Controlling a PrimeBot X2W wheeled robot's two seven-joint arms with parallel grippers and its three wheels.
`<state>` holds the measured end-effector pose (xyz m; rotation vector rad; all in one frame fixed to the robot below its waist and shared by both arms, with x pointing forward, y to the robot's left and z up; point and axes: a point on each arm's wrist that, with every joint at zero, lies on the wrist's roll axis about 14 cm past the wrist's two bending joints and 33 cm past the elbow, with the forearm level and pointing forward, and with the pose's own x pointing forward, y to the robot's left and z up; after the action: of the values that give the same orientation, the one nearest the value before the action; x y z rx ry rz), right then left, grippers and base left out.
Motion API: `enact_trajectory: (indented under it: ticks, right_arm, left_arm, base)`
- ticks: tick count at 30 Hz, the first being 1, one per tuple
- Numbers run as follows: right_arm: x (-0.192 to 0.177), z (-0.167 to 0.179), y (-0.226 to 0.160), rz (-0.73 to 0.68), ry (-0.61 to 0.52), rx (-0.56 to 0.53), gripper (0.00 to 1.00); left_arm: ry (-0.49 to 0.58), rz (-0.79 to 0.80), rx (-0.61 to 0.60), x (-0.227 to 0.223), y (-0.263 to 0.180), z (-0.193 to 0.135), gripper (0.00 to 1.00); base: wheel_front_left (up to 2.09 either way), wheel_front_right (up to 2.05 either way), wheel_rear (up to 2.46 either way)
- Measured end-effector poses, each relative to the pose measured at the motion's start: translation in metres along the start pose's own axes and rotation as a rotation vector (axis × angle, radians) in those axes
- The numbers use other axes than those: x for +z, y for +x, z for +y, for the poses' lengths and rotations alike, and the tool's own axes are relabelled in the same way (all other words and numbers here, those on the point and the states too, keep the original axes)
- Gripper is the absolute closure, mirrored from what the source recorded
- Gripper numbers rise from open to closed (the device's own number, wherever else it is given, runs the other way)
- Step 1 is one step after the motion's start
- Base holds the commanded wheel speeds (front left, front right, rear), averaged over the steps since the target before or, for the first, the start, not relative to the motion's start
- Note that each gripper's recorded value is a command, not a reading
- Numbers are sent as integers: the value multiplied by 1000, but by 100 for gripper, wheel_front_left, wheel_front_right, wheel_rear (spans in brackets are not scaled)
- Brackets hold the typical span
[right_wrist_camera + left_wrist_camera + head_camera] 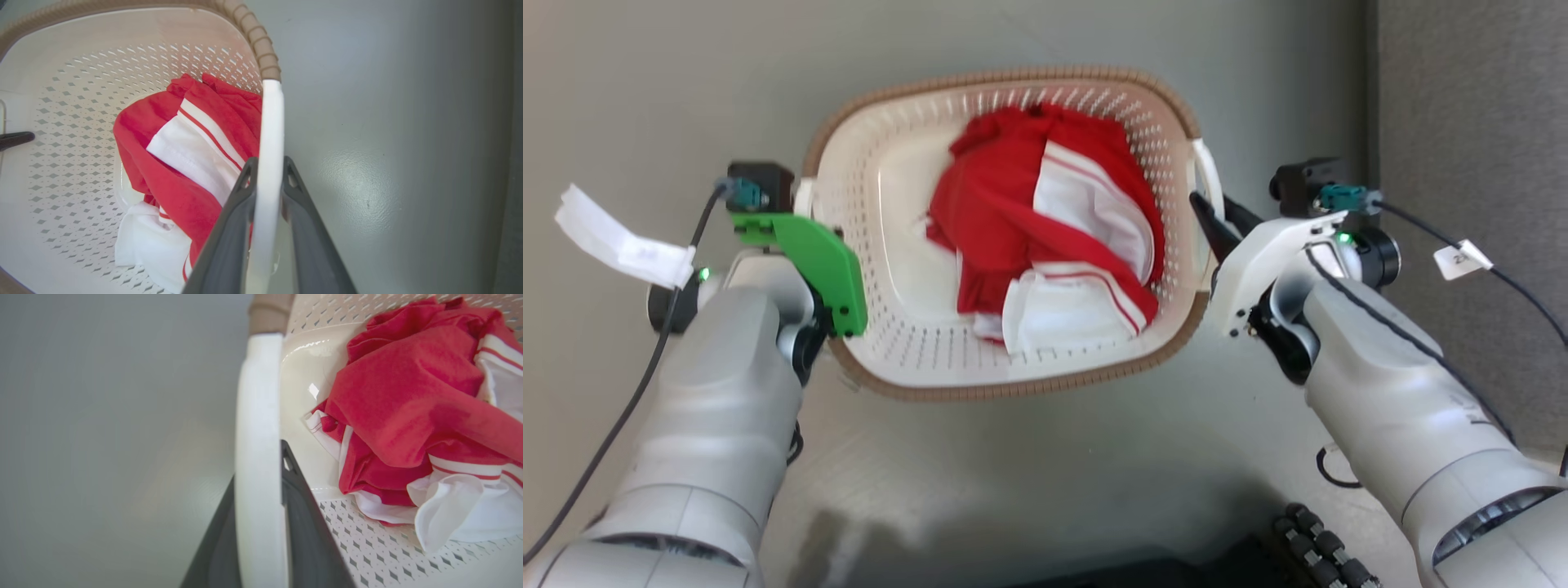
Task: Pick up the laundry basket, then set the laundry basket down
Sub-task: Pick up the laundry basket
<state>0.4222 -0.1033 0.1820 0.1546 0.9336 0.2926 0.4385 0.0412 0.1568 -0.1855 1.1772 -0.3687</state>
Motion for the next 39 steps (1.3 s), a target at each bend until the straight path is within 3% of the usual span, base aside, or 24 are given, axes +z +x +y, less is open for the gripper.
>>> enact_trajectory:
  ticks: [39]
  right_arm:
    - [16,31,-104,41,35,-3,100]
  left_arm:
    - [-71,73,-71,-8,-110,-56,100]
  base:
    - [0,0,0]
